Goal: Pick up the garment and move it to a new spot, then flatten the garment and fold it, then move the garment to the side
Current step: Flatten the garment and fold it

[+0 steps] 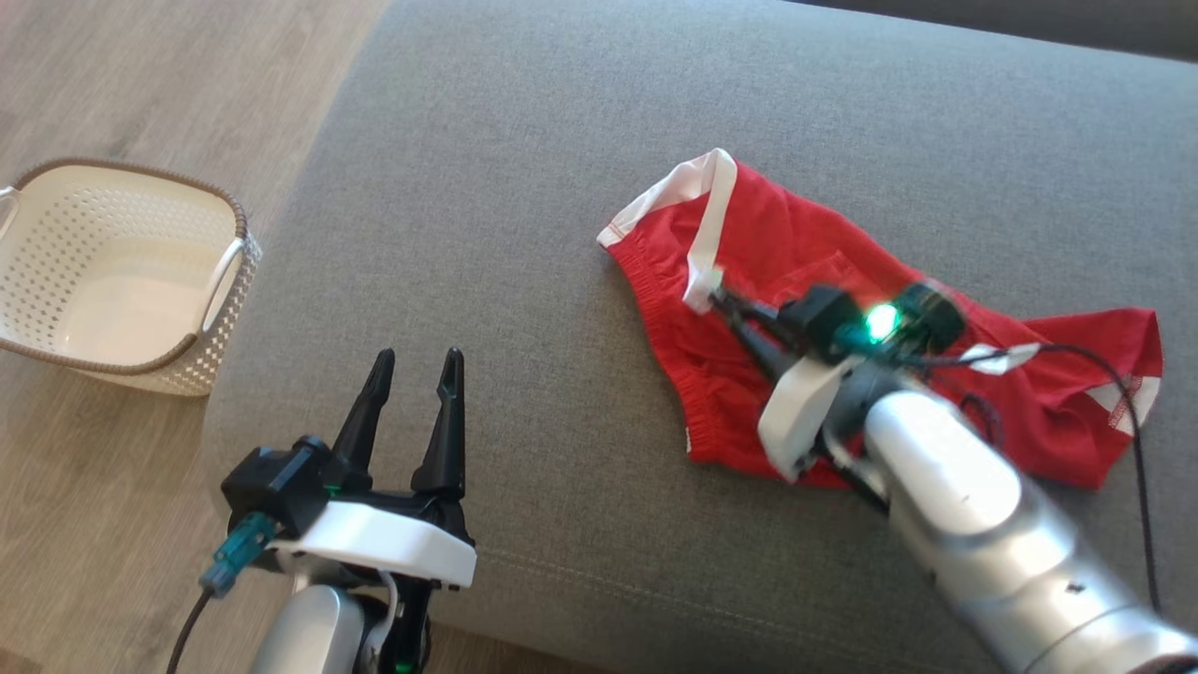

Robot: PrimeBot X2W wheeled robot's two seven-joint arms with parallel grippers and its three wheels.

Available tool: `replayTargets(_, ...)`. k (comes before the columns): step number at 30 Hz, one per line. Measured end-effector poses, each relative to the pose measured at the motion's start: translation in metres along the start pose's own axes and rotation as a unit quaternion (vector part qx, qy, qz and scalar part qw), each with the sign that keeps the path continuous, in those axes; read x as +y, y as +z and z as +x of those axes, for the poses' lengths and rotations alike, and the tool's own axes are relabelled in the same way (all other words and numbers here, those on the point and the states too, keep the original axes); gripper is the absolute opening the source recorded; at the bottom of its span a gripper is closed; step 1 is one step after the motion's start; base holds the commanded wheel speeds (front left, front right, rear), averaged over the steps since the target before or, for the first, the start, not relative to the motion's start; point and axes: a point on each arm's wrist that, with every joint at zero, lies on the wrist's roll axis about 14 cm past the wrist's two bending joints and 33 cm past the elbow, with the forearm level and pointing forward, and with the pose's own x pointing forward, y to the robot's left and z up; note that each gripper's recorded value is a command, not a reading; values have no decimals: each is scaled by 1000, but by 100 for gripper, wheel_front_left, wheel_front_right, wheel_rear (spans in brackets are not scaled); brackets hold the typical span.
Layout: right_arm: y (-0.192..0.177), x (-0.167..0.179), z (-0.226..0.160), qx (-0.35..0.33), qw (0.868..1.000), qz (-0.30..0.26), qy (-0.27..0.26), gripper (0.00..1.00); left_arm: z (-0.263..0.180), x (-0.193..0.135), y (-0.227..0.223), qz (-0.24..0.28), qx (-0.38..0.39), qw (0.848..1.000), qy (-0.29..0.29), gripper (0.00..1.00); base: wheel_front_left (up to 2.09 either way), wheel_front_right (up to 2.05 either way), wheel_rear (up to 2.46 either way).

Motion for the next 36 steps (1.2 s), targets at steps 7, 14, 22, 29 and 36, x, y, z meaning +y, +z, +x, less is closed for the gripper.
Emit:
replayTargets(7, 65, -111, 9, -71, 991, -43, -101, 0, 4, -3, -7, -3, 11, 1000, -4, 100, 0, 0, 0)
replayTargets(14, 114, -240, -8, -109, 963, -53, -239, 0, 9, 3, -11, -4, 21, 1000, 6, 100, 0, 0, 0)
replayTargets(22, 100, -296, -12, -94, 946, -35, -307, 0, 14, 5, -19, -4, 36, 999, 11, 100, 0, 0, 0)
replayTargets(29, 101, -311, 8, -106, 939, -43, -325, 0, 17, 10, -28, -2, 51, 999, 19, 100, 0, 0, 0)
replayTargets(36, 112, -312, 27, -135, 933, -54, -328, 0, 19, 13, -35, 4, 64, 998, 25, 100, 0, 0, 0)
